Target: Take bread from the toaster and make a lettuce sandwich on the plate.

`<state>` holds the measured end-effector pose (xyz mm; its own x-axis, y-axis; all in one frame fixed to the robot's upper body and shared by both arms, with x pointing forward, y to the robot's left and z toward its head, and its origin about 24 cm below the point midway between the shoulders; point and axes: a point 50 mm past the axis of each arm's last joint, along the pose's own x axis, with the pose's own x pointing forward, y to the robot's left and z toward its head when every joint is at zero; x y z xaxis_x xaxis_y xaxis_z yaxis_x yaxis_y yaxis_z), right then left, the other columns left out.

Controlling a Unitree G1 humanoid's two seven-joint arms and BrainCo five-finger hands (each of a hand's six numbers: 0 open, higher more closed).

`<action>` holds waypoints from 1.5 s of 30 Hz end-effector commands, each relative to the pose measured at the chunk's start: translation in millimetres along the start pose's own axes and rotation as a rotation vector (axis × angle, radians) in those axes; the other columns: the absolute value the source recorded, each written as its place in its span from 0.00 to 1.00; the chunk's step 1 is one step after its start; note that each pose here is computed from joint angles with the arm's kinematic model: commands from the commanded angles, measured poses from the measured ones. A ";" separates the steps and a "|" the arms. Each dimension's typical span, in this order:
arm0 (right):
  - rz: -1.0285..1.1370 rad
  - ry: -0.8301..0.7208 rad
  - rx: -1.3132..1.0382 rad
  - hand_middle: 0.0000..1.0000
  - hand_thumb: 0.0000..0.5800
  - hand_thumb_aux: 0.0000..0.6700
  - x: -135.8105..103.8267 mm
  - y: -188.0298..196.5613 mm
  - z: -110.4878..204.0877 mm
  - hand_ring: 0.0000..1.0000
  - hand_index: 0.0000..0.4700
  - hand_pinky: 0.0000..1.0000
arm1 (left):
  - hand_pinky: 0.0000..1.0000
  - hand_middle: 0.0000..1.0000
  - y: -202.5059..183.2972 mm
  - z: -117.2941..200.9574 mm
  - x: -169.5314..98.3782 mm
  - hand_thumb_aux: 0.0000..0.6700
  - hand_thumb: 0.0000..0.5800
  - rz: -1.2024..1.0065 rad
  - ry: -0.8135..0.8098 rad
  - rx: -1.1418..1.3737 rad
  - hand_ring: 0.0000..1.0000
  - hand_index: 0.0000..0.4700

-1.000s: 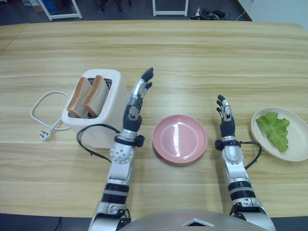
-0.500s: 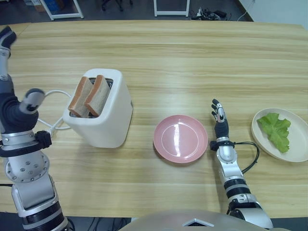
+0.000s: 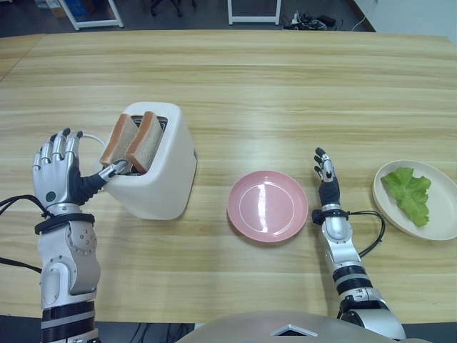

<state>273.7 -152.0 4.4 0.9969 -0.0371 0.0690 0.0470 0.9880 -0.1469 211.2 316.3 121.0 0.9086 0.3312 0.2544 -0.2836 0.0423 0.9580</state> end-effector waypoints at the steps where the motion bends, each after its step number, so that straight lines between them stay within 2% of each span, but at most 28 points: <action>1: -0.003 0.030 -0.006 0.00 0.00 0.00 -3.0 -2.6 -4.5 0.00 0.00 0.00 | 0.00 0.00 -7.9 6.9 -5.8 0.00 0.00 -0.068 -0.055 0.033 0.00 0.00; 3: -0.005 0.033 -0.006 0.00 0.00 0.00 -3.1 -3.0 -4.7 0.00 0.00 0.00 | 0.00 0.00 -8.2 8.0 -6.2 0.00 0.00 -0.075 -0.068 0.045 0.00 0.00; 4: -0.006 0.035 -0.006 0.00 0.00 0.00 -3.2 -3.2 -4.9 0.00 0.00 0.00 | 0.00 0.00 -8.2 8.1 -6.3 0.16 0.29 -0.073 -0.069 0.041 0.00 0.16; 5: -0.007 0.037 -0.006 0.00 0.00 0.00 -3.4 -3.4 -5.3 0.00 0.00 0.00 | 0.00 0.00 -7.6 8.5 -6.3 0.60 0.84 -0.063 -0.072 0.036 0.00 0.60; 6: -0.008 0.040 -0.006 0.00 0.00 0.00 -3.5 -3.8 -5.7 0.00 0.00 0.00 | 0.10 0.10 -6.0 9.5 -6.1 1.00 1.00 -0.045 -0.077 0.028 0.10 1.00; 7: -0.009 0.042 -0.005 0.00 0.00 0.00 -3.6 -4.1 -6.1 0.00 0.00 0.00 | 0.58 0.58 -3.4 11.2 -5.5 1.00 1.00 -0.013 -0.085 0.019 0.58 1.00; 8: -0.010 0.046 -0.005 0.00 0.00 0.00 -3.7 -4.4 -6.6 0.00 0.00 0.00 | 1.00 1.00 -0.4 13.2 -5.0 1.00 1.00 0.018 -0.098 0.013 1.00 1.00; 15: -0.001 0.085 -0.006 0.00 0.00 0.00 -4.7 -3.3 -12.4 0.00 0.00 0.00 | 1.00 1.00 28.4 45.5 -6.4 1.00 1.00 0.372 -0.389 0.107 1.00 1.00; 19: 0.002 0.102 -0.006 0.00 0.00 0.00 -4.6 -2.7 -14.8 0.00 0.00 0.00 | 1.00 1.00 43.3 44.9 -8.1 1.00 1.00 0.561 -0.399 0.095 1.00 1.00; 24: 0.006 0.125 0.000 0.00 0.00 0.00 -5.8 0.5 -18.5 0.00 0.00 0.00 | 1.00 1.00 84.1 38.2 -22.4 1.00 1.00 0.995 -0.362 0.104 1.00 1.00; 25: 0.009 0.127 0.002 0.00 0.00 0.00 -6.4 1.7 -19.0 0.00 0.00 0.00 | 1.00 1.00 89.7 40.4 -27.1 1.00 1.00 1.052 -0.387 0.081 1.00 1.00; 27: 0.014 0.135 0.004 0.00 0.00 0.00 -7.5 3.9 -20.4 0.00 0.00 0.00 | 1.00 1.00 95.5 52.3 -34.0 1.00 1.00 1.079 -0.465 -0.121 1.00 1.00; 32: 0.022 0.140 0.002 0.00 0.00 0.00 -6.8 4.3 -20.9 0.00 0.00 0.00 | 1.00 1.00 75.6 93.0 -40.7 1.00 1.00 0.837 -0.644 -0.749 1.00 1.00; 35: 0.019 0.142 -0.004 0.00 0.00 0.00 -5.8 1.3 -21.0 0.00 0.00 0.00 | 1.00 1.00 47.7 122.6 -44.6 1.00 1.00 0.546 -0.686 -1.080 1.00 1.00; 38: 0.016 0.145 -0.008 0.00 0.00 0.00 -5.8 -0.8 -21.6 0.00 0.00 0.00 | 1.00 1.00 14.7 154.1 -47.1 1.00 1.00 0.175 -0.711 -1.288 1.00 1.00; 40: 0.017 0.146 -0.009 0.00 0.00 0.00 -5.7 -1.1 -21.8 0.00 0.00 0.00 | 1.00 1.00 -6.3 170.9 -47.3 1.00 1.00 -0.041 -0.705 -1.281 1.00 1.00; 45: 0.026 0.152 -0.014 0.00 0.00 0.00 -8.2 0.6 -22.6 0.00 0.00 0.00 | 1.00 1.00 -63.4 190.4 -45.8 1.00 1.00 -0.334 -0.634 -0.940 1.00 1.00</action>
<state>274.4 -153.7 -4.9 0.9995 -0.0309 -0.0051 0.0297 0.9866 -0.1602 242.3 126.3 90.7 0.8735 -0.3011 0.3825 0.0696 0.8549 0.5141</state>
